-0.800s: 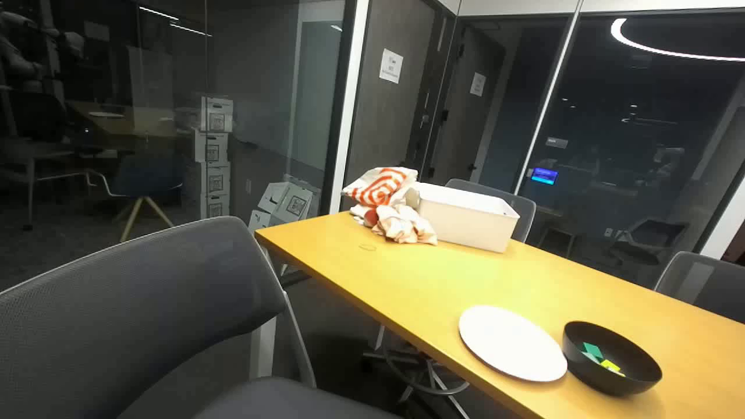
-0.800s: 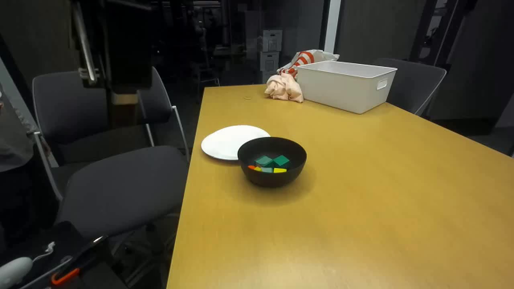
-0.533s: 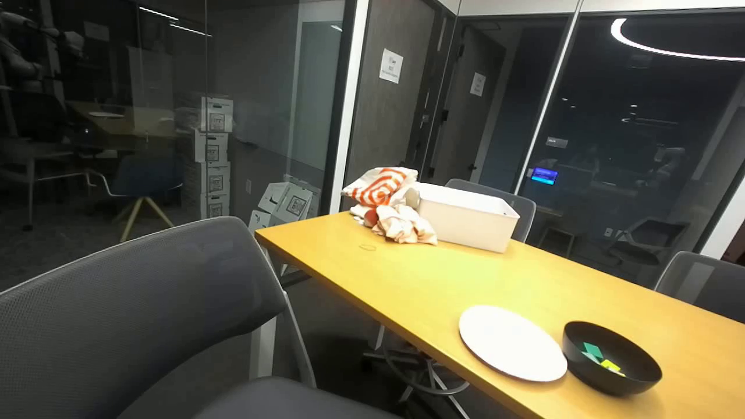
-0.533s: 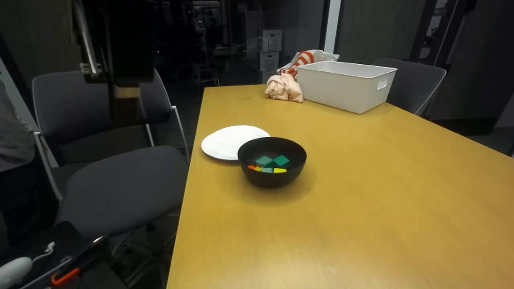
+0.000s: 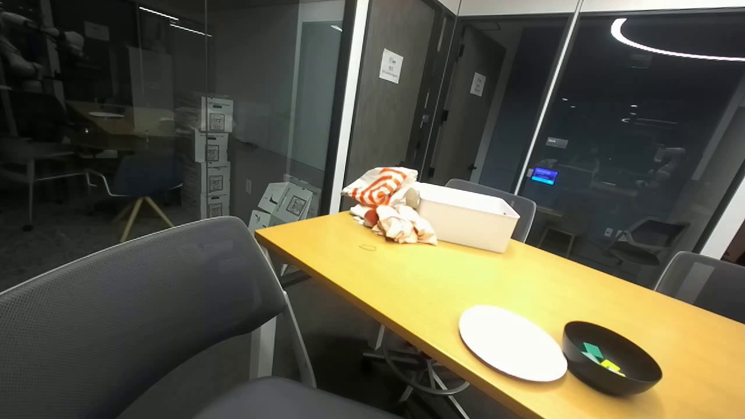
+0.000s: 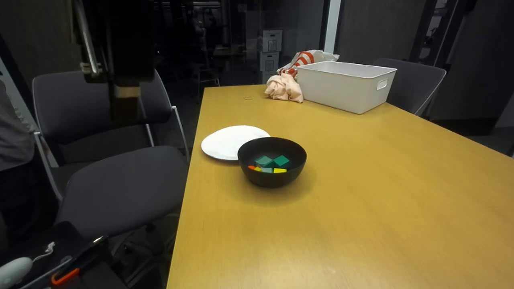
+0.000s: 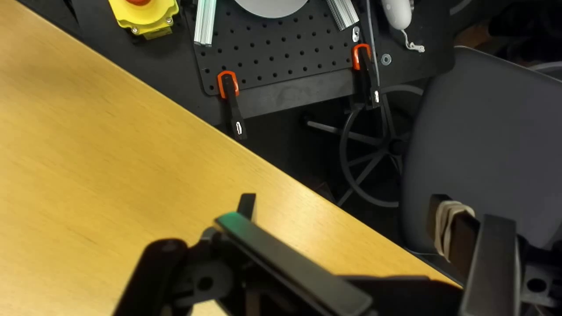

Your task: Pour the contents from the bowl onto the white plate

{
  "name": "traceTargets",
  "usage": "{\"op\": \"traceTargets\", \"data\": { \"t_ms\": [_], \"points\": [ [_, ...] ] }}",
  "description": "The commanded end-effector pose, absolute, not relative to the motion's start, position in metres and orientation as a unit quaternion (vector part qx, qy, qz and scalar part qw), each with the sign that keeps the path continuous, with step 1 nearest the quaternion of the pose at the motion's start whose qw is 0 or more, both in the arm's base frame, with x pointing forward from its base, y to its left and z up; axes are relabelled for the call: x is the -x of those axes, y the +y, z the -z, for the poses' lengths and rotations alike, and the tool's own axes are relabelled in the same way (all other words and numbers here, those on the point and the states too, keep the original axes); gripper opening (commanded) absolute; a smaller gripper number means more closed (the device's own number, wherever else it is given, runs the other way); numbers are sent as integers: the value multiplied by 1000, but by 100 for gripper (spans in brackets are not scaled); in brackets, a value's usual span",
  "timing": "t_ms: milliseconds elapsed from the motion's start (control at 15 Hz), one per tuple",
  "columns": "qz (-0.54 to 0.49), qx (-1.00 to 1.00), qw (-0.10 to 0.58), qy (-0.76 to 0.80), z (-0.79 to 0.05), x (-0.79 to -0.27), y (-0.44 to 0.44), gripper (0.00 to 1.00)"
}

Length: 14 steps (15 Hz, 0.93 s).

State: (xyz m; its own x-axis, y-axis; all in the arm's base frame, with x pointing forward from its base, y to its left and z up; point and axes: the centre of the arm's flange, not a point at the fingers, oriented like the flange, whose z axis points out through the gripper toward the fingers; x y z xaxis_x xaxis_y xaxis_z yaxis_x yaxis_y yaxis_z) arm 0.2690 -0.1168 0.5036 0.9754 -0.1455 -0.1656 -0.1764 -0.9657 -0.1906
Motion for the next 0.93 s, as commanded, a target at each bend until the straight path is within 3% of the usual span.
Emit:
{"op": "traceTargets", "data": {
  "t_ms": [0,867],
  "points": [
    [-74,989,99,79,-502,-273,-115,100],
    [10,996,46,77,-438,-416,-107,100]
  ]
}}
